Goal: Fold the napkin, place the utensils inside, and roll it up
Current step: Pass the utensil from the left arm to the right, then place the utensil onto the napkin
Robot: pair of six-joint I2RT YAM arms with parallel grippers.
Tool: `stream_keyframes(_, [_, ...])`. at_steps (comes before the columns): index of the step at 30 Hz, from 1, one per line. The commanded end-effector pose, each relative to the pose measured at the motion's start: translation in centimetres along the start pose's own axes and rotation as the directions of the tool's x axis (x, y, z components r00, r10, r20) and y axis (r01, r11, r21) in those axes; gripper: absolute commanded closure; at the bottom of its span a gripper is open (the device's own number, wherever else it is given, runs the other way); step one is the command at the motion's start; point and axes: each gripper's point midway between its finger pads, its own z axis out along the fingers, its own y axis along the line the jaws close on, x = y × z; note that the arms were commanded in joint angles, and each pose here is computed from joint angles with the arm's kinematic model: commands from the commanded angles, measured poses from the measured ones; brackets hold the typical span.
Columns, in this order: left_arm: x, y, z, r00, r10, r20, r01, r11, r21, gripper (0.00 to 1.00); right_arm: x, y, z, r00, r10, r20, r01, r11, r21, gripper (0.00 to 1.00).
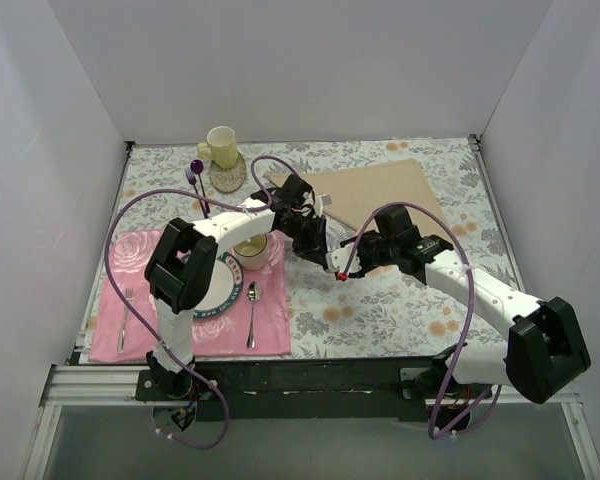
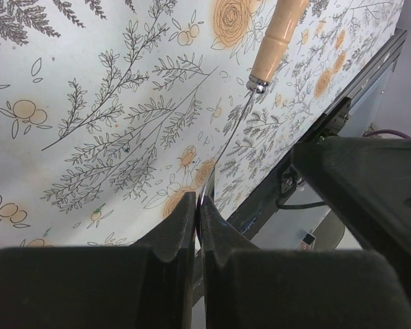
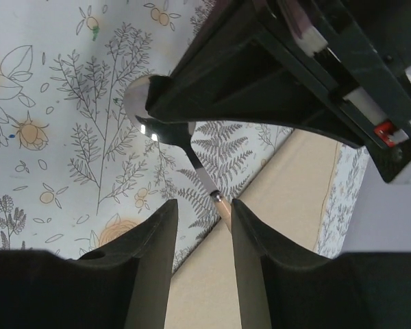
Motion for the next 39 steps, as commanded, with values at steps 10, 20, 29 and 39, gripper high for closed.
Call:
stream_keyframes(10, [0.6,-2.3,-2.3,0.997,0.071,0.010,-0.072,0.996,0.059,1.00,1.0,-0.4,2.4,0.978,-0.198,-0.071,0.198,0.980,-0.010,0.60])
stream_keyframes(20, [0.7,-2.9,-2.7,0.996,0.083,0.010,-0.084,0.993,0.078,1.00,1.7,-1.0,3.6,0.966,-0.242,-0.091,0.240,0.970,-0.030,0.65])
stream_keyframes(29, [-1.4,-1.5,-3.3,0.996,0.038,0.081,-0.040,0.999,0.023,0.70,2.9,-1.8,4.0,0.979,-0.137,-0.153,0.133,0.990,-0.036,0.99])
stream_keyframes(39, [-10.7,2.4,-16.7,0.755,-0.068,0.652,0.174,0.980,-0.099,0.02,7.3,-5.0,3.9,0.898,0.383,-0.217,-0.398,0.917,-0.031,0.99])
